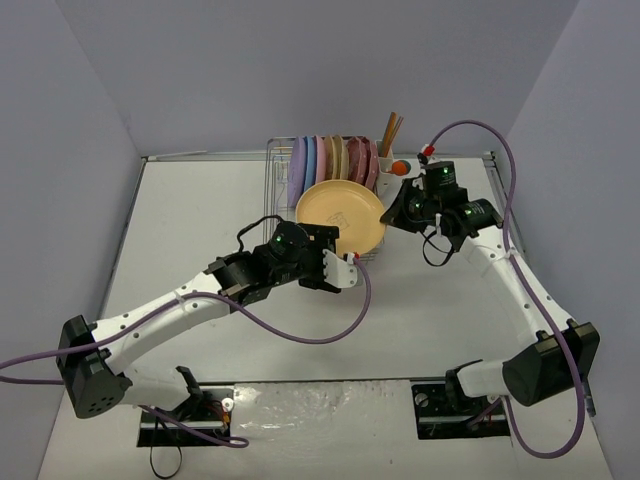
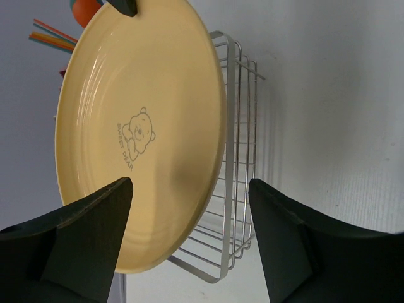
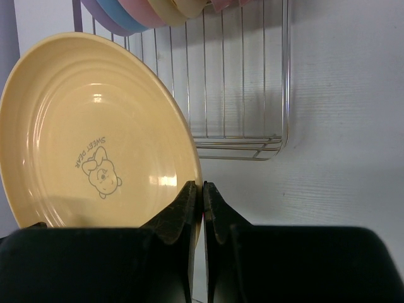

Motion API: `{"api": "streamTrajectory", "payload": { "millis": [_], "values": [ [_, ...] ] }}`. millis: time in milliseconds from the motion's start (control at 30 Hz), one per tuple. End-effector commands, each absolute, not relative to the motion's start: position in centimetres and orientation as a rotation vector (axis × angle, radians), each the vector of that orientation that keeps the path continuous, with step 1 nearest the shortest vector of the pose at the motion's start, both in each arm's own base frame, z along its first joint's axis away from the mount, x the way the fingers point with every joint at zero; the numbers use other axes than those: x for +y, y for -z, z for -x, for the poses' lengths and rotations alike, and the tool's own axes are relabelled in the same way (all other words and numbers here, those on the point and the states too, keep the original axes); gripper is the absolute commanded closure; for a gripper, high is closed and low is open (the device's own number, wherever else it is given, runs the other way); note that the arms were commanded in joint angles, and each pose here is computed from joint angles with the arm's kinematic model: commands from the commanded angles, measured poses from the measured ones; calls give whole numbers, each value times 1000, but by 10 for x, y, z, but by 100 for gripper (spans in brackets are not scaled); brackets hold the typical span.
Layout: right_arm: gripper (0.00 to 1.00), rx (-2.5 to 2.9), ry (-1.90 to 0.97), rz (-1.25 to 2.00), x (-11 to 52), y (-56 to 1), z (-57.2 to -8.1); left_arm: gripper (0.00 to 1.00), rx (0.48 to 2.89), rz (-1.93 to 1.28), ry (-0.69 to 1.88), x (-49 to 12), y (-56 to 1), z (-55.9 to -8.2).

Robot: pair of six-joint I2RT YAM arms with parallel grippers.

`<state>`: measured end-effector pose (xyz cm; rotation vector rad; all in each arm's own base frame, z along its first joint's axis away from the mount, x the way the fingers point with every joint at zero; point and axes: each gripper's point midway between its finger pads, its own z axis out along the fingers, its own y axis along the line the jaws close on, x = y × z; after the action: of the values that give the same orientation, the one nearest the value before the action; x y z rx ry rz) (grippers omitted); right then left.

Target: Load the plates into the dish rack

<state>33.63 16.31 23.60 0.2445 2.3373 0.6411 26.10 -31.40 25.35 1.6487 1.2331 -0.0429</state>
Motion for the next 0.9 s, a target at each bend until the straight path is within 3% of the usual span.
{"api": "streamTrajectory", "payload": {
  "millis": [0, 200, 333, 467, 533, 800, 867],
  "values": [
    [100, 2293, -691, -183, 176, -248, -341, 33, 1154, -1641, 90, -324, -282, -258],
    [100, 2305, -681, -169, 180, -245, -340, 59, 1171, -1654, 118, -325, -278, -259],
    [100, 2314, -678, -156, 183, -243, -339, 62, 1183, -1684, 112, -324, -271, -261],
    [100, 2323, -672, -152, 184, -240, -339, 72, 1191, -1704, 116, -324, -267, -261],
    [100, 2327, -667, -151, 184, -238, -339, 85, 1186, -1715, 131, -325, -266, -259],
    [100, 2330, -679, -145, 187, -239, -339, 100, 1181, -1717, 133, -322, -265, -255],
    [91, 2332, -683, -143, 188, -239, -339, 100, 1174, -1718, 132, -321, -266, -254]
  ]
}}
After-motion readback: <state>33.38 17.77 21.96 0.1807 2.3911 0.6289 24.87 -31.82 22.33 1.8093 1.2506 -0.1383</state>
